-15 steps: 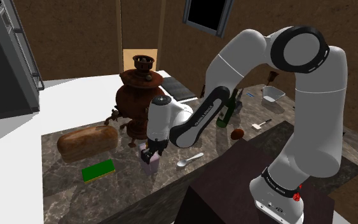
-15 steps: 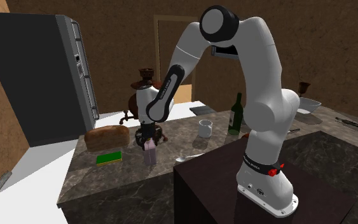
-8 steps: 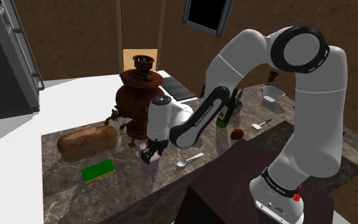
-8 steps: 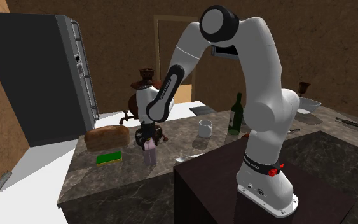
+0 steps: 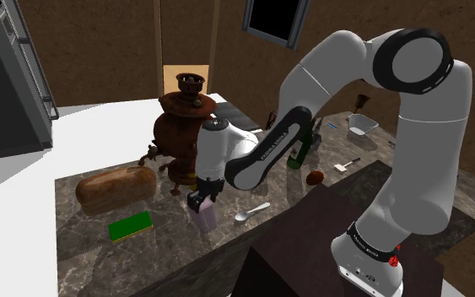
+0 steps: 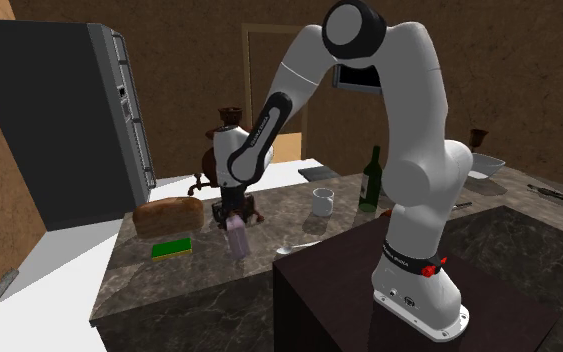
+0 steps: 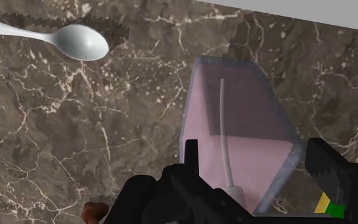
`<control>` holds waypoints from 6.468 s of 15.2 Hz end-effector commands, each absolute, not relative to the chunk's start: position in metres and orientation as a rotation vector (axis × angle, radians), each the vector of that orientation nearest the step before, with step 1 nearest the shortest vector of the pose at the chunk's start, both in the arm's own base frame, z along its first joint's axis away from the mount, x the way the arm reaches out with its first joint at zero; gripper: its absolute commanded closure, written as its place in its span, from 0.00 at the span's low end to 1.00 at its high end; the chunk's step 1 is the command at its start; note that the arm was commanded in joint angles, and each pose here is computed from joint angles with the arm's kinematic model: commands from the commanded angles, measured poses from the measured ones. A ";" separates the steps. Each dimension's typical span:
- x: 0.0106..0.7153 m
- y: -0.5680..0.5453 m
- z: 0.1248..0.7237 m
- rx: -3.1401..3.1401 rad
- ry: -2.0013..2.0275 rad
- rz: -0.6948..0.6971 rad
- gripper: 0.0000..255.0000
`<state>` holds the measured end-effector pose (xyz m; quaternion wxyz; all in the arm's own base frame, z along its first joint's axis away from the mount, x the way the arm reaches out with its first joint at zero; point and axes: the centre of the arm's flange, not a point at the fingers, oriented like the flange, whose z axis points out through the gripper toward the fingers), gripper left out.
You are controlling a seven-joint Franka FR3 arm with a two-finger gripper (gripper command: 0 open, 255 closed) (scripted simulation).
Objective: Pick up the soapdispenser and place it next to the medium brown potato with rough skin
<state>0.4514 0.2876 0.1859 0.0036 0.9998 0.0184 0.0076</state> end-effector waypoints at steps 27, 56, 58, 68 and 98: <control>0.451 0.288 0.333 3.134 0.058 0.023 1.00; 0.445 0.235 0.463 3.134 0.058 0.023 1.00; 0.442 0.209 0.463 3.134 0.058 0.023 1.00; 0.426 0.078 0.464 3.134 0.058 0.023 1.00; 0.378 -0.315 0.465 3.134 0.058 0.023 1.00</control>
